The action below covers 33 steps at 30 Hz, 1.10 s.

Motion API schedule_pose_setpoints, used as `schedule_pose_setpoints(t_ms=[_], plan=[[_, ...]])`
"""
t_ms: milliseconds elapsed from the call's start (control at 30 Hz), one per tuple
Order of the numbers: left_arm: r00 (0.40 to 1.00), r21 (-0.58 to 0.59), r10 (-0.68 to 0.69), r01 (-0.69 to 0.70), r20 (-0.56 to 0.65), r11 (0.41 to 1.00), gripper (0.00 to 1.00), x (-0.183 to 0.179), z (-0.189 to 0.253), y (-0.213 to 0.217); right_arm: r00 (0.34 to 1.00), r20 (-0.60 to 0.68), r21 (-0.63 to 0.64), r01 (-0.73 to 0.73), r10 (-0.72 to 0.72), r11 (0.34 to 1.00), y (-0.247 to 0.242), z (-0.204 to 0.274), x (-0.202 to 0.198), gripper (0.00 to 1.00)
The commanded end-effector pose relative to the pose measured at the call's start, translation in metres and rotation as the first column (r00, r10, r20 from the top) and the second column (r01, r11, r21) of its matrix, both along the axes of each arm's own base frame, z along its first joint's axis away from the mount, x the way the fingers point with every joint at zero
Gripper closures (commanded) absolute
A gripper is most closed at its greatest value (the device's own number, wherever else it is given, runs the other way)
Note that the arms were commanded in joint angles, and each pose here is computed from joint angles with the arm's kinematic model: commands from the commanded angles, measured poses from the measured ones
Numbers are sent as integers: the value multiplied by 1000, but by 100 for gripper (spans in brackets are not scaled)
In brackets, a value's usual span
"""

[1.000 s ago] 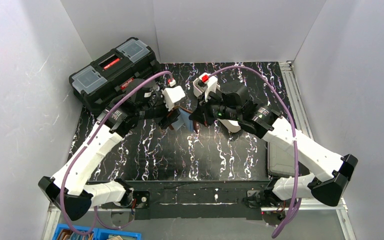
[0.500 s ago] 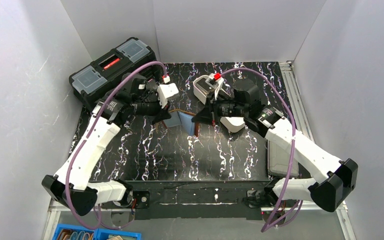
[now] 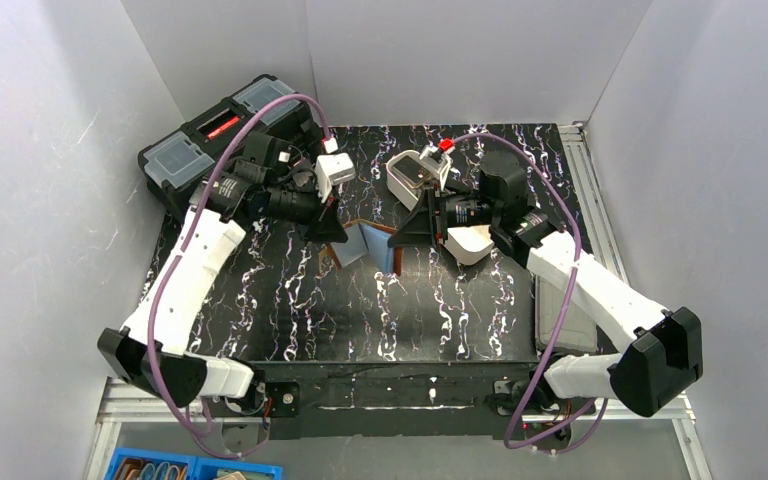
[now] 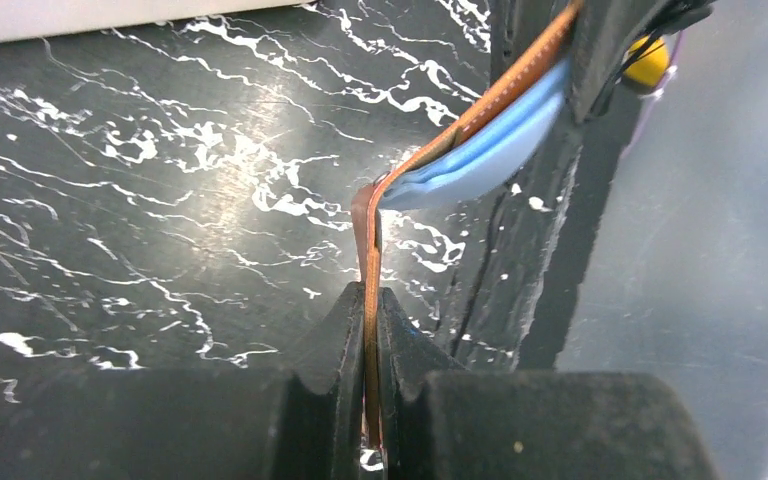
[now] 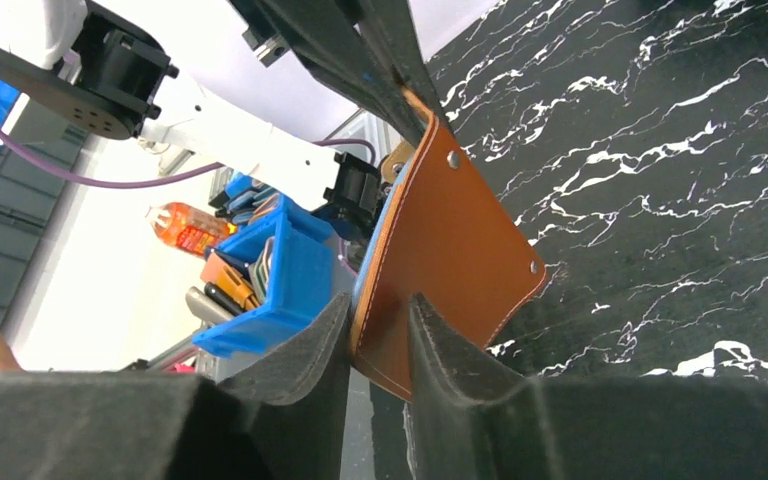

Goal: Put the credit cards into the card holder
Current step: Open the card holder.

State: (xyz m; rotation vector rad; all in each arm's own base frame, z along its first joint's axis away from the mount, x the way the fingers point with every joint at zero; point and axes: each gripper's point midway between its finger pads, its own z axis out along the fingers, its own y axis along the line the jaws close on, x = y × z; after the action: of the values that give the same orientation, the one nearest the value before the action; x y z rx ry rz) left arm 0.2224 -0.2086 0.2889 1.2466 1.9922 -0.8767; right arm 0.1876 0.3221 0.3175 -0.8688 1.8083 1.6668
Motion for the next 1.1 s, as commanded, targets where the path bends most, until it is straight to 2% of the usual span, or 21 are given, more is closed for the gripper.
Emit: schedule_pose_setpoints(t_ms=[0,133,200,367,500,600,733,867,1067], plan=[[984,-104,30,-49,-176,993,100,-6,16,-8,999,35,15,5,-6,1000,0,7,2,63],[948,-102,46,-82,-314,991,100,-7,4,-9,993,22,-60,115,-114,992,-3,-19,18,48],[936,-92,49,-86,-347,992,100,-9,-4,-9,988,15,-82,156,-155,984,-6,-30,24,47],[926,-73,83,-118,-368,990,100,-6,-8,-8,972,21,-110,235,-235,966,-11,-43,33,41],[916,-16,167,-185,-364,983,100,6,-10,-4,960,40,-105,280,-277,954,-16,-46,35,33],[898,96,287,-270,-333,958,100,22,-21,8,941,60,-84,338,-334,937,-21,-47,39,25],[846,328,429,-327,-316,886,100,34,-53,32,908,87,-61,416,-410,907,-27,-43,47,22],[805,414,470,-313,-362,855,100,27,-74,38,842,130,-82,535,-523,841,-43,-44,60,23],[748,550,512,-237,-423,801,100,14,-108,40,851,205,-20,497,-483,868,-38,-21,40,28]])
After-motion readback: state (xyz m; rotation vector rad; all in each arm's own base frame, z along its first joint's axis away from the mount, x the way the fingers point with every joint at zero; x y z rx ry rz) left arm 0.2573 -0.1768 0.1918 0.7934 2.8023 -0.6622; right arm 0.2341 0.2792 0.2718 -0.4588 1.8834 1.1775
